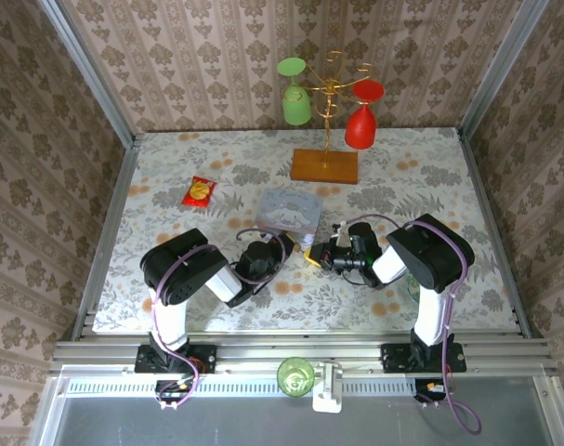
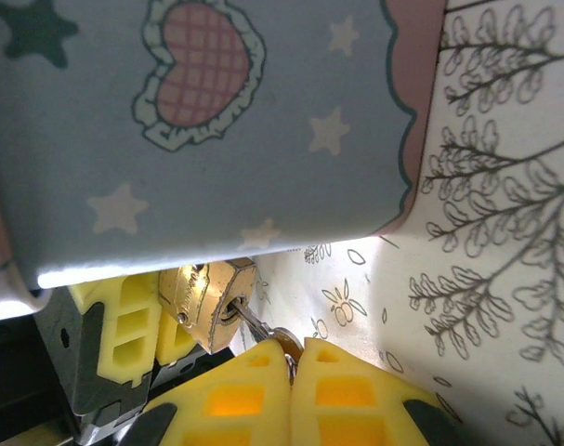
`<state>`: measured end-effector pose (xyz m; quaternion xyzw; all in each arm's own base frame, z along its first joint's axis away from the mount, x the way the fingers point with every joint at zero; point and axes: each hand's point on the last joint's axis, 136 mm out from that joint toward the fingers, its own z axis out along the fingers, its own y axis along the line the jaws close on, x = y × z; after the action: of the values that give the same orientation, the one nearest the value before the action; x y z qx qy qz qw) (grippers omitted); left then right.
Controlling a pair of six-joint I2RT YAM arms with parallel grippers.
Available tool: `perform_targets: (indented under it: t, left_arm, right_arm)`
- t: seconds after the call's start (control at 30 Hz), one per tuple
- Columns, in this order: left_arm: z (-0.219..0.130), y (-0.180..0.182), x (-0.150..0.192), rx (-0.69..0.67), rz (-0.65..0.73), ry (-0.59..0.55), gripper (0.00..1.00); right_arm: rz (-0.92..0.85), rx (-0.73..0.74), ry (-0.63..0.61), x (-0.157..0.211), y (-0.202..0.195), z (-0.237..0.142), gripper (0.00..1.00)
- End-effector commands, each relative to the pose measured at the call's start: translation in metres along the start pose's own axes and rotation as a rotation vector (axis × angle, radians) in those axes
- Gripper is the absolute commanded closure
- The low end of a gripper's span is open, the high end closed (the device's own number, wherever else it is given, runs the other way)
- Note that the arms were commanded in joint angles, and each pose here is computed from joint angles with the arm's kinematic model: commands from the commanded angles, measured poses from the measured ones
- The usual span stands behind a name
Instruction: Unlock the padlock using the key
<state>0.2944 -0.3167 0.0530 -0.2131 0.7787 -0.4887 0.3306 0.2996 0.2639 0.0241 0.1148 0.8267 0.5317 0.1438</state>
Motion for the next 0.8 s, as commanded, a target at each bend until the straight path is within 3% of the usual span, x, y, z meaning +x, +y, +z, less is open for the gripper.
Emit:
perform_targets:
  t: [0.0,0.1,0.33,0.53,0.77]
  left_arm:
    - [-0.007,-0.078,0.04,0.251,-0.047,0.195,1.0]
    - [-0.007,-0.092,0.037,0.283,-0.069,0.193,1.0]
    - [-0.016,-0.116,0.025,0.339,-0.145,0.169,1.0]
    - [-0.024,-0.144,0.015,0.406,-0.151,0.152,1.0]
    - [-0.022,-0.152,0.003,0.427,-0.186,0.136,1.0]
  right_arm:
    - [-0.028,0.112,0.098,0.033,-0.019,0.019,1.0]
    - [-0.039,0.131,0.061,0.029,-0.028,0.014,1.0]
    - [-0.063,-0.078,0.029,0.022,0.003,0.015,1.0]
    - [-0.084,-0.117,0.046,0.022,0.02,0.014,1.0]
    - [-0.145,-0.146,0.058,0.023,0.051,0.007,1.0]
